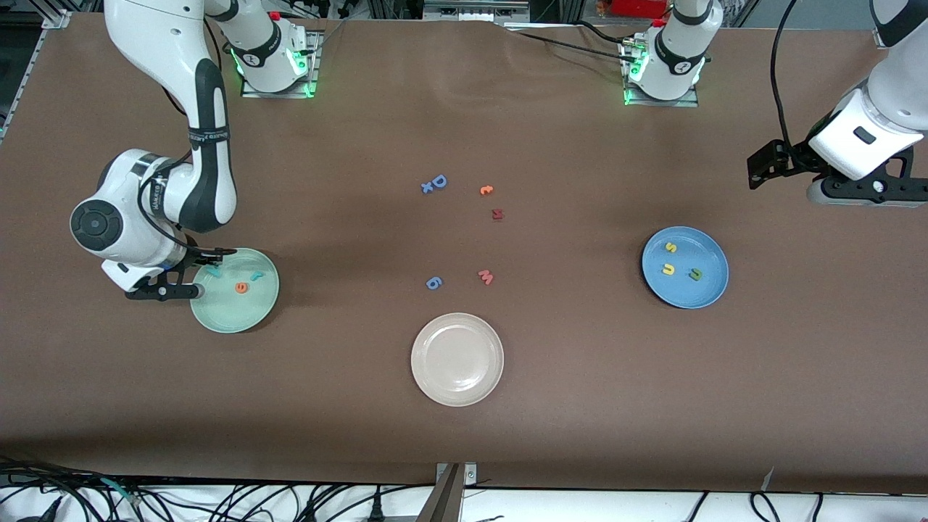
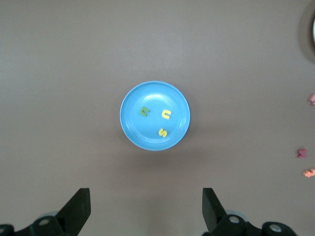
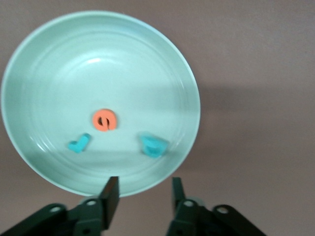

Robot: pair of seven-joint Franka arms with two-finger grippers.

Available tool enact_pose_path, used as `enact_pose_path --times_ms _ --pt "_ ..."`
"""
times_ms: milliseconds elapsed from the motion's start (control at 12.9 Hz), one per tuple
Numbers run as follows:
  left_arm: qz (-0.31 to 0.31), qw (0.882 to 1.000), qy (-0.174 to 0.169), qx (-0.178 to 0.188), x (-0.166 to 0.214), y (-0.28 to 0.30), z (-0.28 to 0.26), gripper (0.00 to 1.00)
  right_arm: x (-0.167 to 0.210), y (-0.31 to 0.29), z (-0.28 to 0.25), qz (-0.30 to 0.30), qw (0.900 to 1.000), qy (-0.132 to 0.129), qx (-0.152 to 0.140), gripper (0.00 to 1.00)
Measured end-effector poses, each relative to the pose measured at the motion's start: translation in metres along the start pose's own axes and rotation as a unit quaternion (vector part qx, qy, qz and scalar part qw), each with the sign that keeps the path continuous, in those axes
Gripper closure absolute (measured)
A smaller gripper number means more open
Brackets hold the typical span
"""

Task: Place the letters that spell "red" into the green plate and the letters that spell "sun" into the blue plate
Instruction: 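Carry the teal d to the green plate and open the right gripper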

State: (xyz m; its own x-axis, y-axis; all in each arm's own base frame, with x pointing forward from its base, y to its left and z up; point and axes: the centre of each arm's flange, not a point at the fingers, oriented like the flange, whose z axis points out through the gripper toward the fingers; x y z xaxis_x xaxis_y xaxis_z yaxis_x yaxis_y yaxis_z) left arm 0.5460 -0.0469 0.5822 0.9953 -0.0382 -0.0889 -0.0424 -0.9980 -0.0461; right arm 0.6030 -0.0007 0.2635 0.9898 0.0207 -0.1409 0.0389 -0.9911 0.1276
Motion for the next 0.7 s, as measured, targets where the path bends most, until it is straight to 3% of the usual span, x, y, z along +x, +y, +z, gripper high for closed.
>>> enact_pose_path --times_ms 311,700 --pt "0.001 1.000 -0.003 0.000 -0.001 0.001 0.000 0.00 0.011 -0.022 -0.018 0.014 1.000 0.009 0.014 0.00" --pt "0.016 1.000 -0.003 -0.001 -0.001 0.004 0.000 0.00 0.019 -0.085 -0.044 0.060 0.998 -0.003 0.031 0.00"
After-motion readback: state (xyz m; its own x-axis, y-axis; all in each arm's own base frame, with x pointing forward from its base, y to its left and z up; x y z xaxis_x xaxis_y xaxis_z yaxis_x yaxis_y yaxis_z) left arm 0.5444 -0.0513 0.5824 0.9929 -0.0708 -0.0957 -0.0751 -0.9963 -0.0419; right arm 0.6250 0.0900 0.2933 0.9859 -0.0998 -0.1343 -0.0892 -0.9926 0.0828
